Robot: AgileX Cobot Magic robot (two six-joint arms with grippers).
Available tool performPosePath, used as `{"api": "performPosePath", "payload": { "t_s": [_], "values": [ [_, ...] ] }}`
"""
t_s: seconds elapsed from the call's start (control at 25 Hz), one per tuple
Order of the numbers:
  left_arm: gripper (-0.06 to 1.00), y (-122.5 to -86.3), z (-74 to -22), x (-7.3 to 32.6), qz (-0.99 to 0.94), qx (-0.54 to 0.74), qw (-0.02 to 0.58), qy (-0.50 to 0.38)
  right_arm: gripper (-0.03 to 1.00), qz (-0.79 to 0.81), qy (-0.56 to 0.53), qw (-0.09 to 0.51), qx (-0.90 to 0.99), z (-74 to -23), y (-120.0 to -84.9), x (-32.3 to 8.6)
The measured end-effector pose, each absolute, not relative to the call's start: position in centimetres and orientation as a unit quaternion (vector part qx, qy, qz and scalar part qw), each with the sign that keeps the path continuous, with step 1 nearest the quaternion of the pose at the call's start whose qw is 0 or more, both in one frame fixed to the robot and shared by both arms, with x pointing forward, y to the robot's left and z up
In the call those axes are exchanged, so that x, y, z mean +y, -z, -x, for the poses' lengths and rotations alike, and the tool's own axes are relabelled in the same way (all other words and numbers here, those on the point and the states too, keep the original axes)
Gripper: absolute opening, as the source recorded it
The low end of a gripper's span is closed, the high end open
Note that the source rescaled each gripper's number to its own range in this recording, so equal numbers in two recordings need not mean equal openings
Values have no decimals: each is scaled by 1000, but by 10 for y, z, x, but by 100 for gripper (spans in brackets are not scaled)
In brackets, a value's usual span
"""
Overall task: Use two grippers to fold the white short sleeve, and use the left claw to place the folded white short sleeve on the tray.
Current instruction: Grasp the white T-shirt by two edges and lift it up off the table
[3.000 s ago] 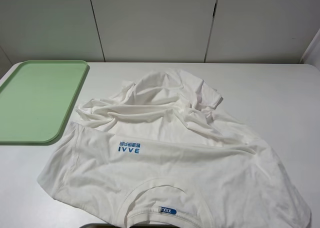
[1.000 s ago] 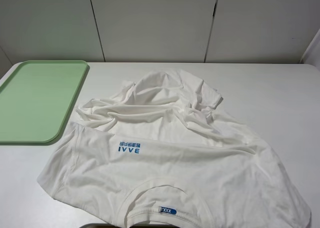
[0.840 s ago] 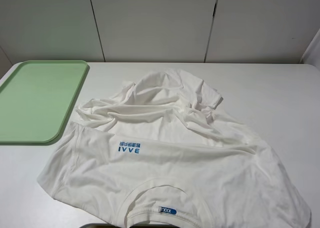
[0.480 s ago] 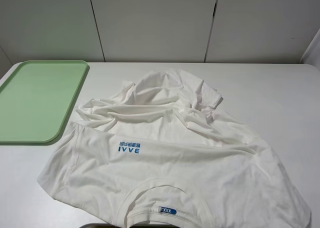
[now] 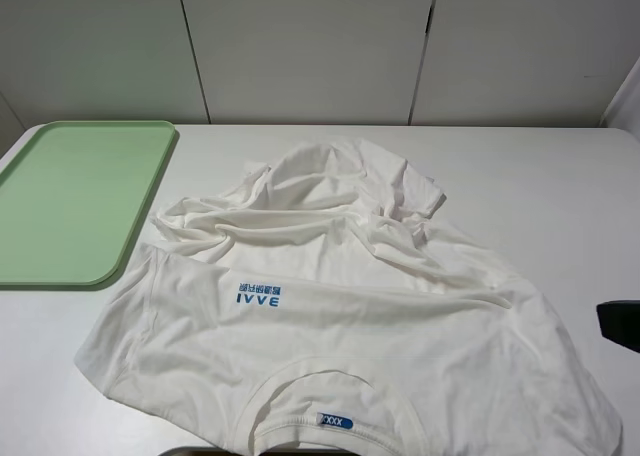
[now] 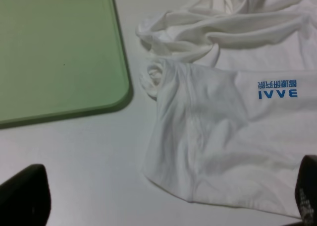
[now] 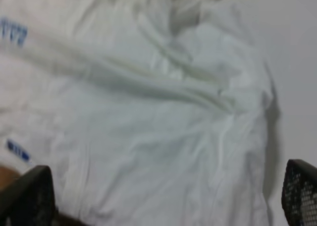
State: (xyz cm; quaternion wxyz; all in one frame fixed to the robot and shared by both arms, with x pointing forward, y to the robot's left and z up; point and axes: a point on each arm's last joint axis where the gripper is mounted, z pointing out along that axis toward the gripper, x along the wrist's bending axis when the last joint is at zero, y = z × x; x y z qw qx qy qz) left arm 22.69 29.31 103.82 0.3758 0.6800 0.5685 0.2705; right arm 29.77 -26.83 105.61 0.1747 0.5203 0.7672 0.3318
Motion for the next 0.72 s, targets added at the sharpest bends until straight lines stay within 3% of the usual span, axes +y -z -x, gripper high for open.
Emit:
{"api": "performPosePath", "payload": {
  "t_s": [0.32,0.72],
  "values": [
    [99,-1038,-227,293,-680,569,375,-270,100,-495,-262,122,819,-348,-1059,-260],
    [98,-1044,-228,284,-700,543,400,-237,100,-464,-266,96,839,-393,-1051,-248]
  ]
}}
